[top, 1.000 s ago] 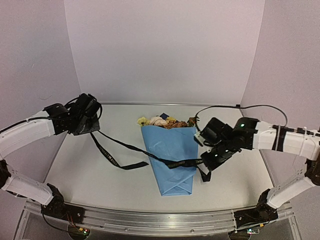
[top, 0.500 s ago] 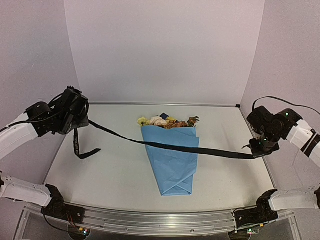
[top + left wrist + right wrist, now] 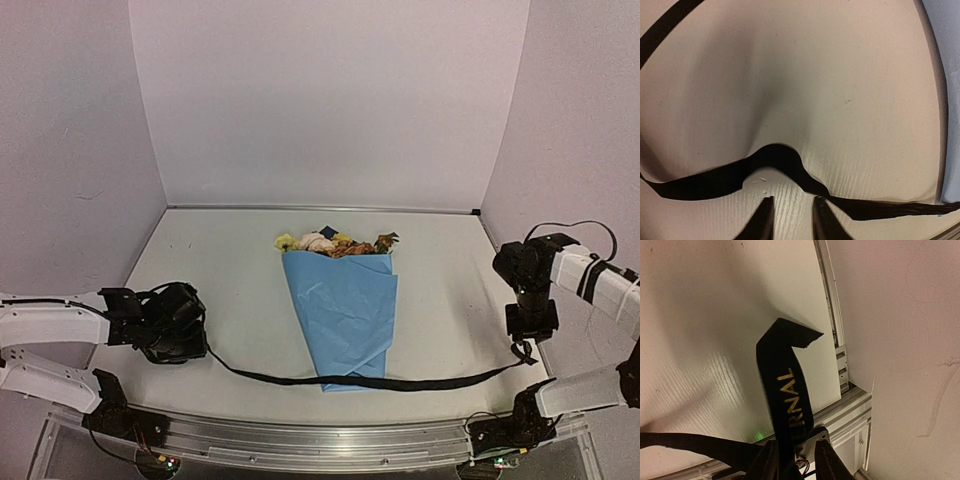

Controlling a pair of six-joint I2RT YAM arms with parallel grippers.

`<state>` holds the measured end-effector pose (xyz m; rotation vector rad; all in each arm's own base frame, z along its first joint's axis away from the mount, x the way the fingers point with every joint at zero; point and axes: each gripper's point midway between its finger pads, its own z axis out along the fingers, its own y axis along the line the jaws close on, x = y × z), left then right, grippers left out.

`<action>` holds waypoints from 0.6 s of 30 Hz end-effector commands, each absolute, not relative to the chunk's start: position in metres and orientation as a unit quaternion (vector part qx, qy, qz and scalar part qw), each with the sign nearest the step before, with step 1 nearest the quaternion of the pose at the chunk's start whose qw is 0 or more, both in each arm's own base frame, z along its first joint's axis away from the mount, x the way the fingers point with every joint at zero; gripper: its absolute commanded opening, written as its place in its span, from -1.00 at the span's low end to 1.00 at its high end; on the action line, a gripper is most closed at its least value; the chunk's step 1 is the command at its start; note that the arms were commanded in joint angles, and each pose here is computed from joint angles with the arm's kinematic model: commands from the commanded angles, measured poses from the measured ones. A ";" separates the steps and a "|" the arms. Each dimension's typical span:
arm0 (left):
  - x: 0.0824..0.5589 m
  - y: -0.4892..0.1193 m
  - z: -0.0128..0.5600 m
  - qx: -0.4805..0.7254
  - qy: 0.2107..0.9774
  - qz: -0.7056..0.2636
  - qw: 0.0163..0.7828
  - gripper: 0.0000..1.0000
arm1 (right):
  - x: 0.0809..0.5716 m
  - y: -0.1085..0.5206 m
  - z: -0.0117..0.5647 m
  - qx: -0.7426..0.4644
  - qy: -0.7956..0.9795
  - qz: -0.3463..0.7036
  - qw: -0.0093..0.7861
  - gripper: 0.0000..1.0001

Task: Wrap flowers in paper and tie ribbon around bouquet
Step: Straighten the ribbon in the folded bouquet.

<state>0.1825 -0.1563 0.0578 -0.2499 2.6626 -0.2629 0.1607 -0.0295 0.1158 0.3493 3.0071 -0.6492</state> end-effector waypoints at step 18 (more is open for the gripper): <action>0.214 -0.303 0.130 0.078 0.912 -0.334 0.224 0.59 | 0.224 0.196 0.104 0.001 0.979 0.198 0.051 0.32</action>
